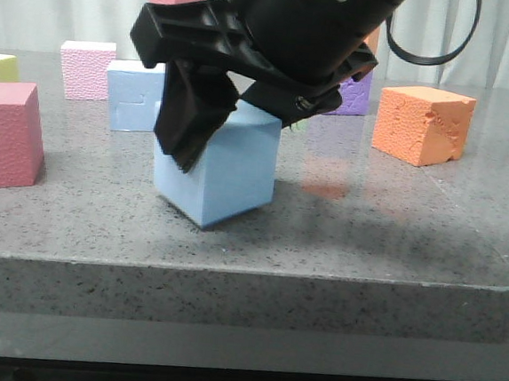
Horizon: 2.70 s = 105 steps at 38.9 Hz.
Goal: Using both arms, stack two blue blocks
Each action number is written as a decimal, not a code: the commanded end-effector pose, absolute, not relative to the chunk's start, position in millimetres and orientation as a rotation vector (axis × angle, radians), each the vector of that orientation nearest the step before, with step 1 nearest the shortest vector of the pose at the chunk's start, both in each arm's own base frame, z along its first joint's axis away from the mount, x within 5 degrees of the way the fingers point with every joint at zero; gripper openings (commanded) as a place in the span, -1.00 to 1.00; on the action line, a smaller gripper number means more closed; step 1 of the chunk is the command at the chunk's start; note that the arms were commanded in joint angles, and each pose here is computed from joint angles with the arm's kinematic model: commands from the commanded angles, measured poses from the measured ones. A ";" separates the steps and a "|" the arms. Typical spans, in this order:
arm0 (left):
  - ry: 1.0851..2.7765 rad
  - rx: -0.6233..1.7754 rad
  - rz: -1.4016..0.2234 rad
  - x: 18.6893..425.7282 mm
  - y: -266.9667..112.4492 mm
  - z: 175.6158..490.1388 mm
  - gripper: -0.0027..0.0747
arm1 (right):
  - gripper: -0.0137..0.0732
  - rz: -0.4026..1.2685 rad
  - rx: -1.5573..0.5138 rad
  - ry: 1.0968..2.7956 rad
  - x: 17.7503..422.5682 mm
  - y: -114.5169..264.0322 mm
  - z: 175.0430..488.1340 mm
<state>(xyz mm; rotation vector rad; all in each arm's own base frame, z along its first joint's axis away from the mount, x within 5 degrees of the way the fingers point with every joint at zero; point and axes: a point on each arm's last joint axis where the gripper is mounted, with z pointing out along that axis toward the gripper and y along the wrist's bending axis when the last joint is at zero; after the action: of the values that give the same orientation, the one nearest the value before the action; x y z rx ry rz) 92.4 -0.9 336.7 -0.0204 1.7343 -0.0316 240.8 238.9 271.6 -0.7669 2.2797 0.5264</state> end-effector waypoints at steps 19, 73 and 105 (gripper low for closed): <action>1.636 -0.026 -0.042 93.6 -1.1 354.6 0.71 | 0.67 0.647 -0.665 1.945 228.4 225.3 377.4; 1.635 -0.026 -0.042 93.6 -1.1 354.6 0.72 | -0.84 0.201 -0.068 1.735 82.2 15.0 339.9; 1.791 0.381 -0.305 229.1 -105.8 398.1 0.71 | -0.84 0.200 -0.064 1.709 71.6 13.4 321.1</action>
<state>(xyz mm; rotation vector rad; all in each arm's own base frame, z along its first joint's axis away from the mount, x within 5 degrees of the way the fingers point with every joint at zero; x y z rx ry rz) 212.2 -88.6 379.4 0.3563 1.8528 -0.2722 70.6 14.9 304.7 -0.0750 1.8212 0.2136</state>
